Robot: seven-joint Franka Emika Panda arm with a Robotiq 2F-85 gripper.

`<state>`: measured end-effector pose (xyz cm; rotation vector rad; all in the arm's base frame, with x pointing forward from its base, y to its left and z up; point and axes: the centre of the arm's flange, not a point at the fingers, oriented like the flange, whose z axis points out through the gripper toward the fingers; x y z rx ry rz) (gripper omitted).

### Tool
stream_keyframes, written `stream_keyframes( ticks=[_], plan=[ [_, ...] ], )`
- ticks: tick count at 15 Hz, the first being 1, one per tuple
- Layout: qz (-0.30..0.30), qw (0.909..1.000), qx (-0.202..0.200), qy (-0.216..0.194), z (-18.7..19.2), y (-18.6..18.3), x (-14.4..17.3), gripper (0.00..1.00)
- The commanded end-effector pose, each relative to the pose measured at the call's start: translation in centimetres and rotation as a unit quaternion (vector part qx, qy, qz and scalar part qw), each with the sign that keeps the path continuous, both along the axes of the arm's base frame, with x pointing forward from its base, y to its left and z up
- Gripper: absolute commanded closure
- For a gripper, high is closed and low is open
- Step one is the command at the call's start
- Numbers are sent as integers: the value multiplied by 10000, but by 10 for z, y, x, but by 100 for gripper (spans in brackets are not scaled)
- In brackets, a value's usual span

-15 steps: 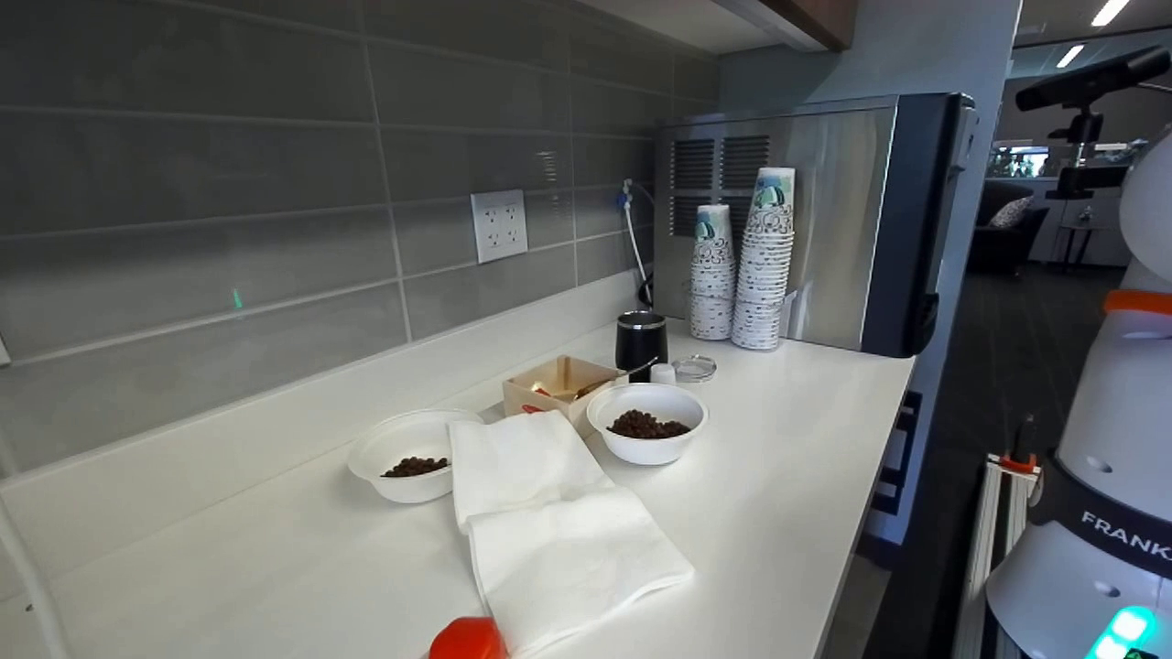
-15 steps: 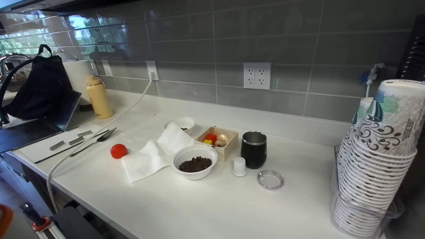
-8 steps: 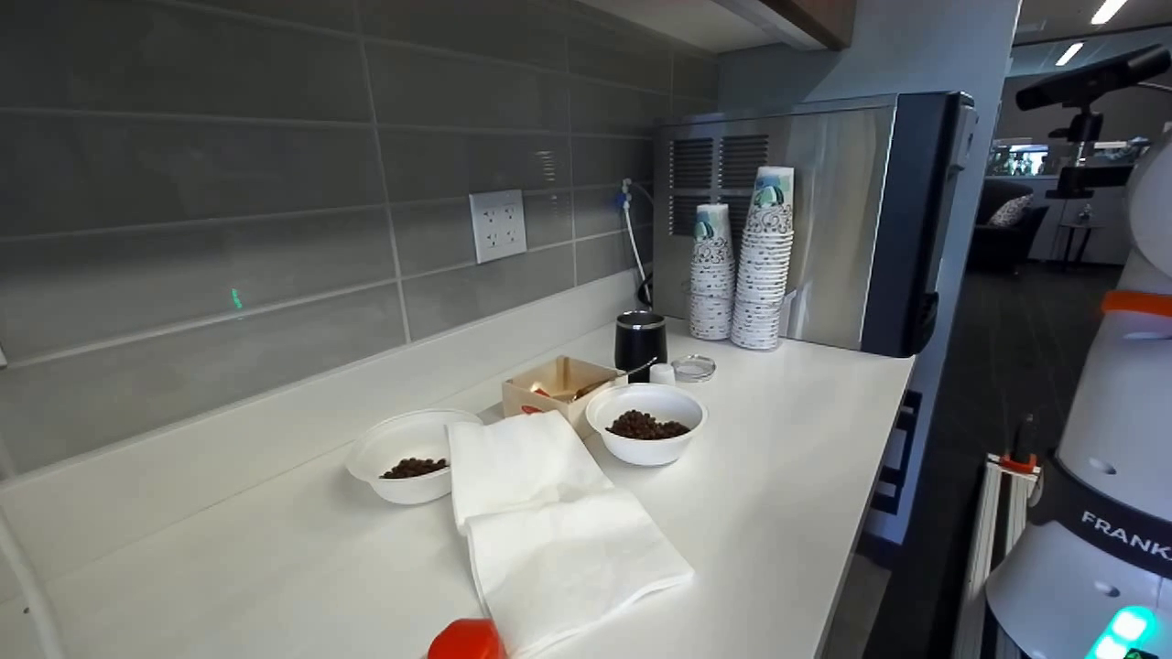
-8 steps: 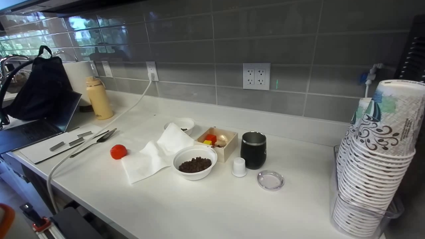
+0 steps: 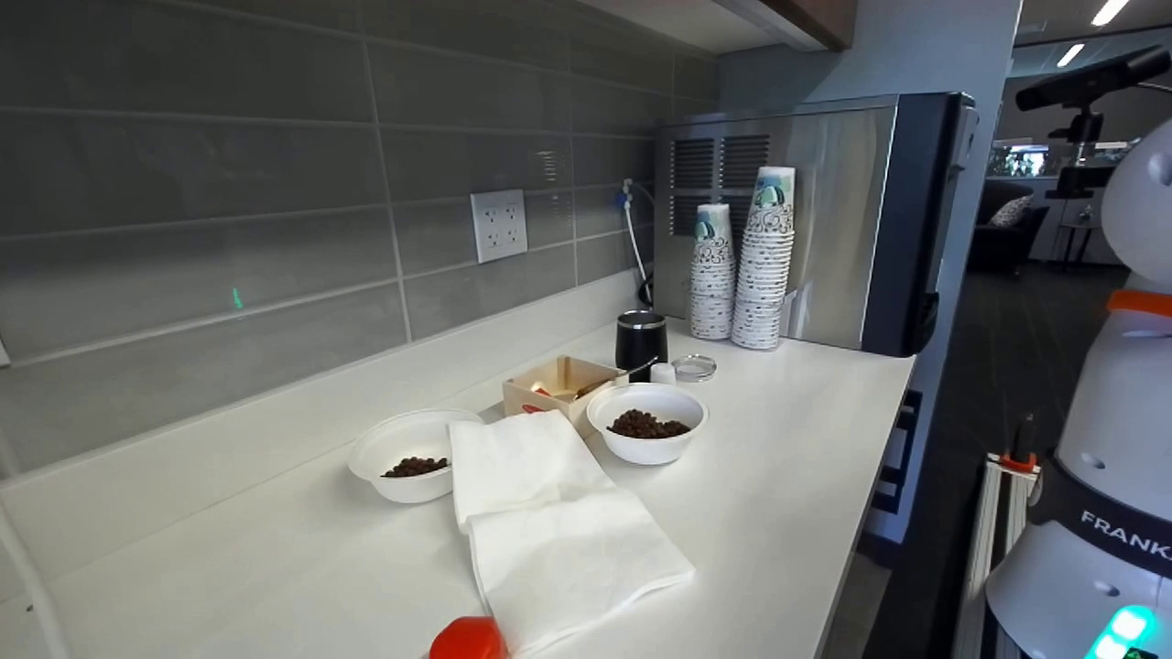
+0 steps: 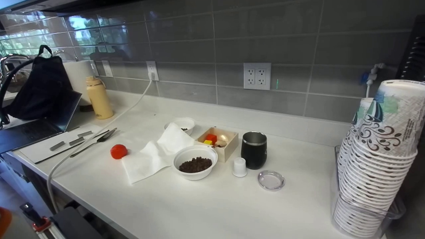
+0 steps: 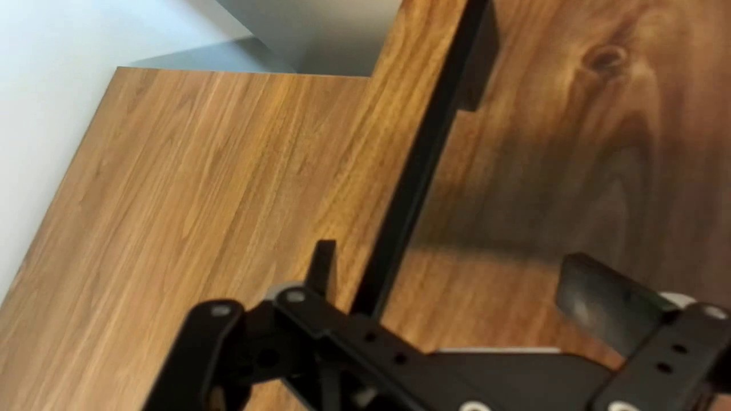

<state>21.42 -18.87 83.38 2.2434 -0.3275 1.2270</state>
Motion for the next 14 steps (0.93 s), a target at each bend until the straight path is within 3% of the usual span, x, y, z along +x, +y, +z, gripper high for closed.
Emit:
stream_keyframes(
  ticks=[1,7,14],
  plan=[
    [-291,9993,-102,-229,27,36,16,0],
    [-216,9995,-44,-243,41,75,16,0],
    [93,9977,373,557,15,92,10,0]
  ],
)
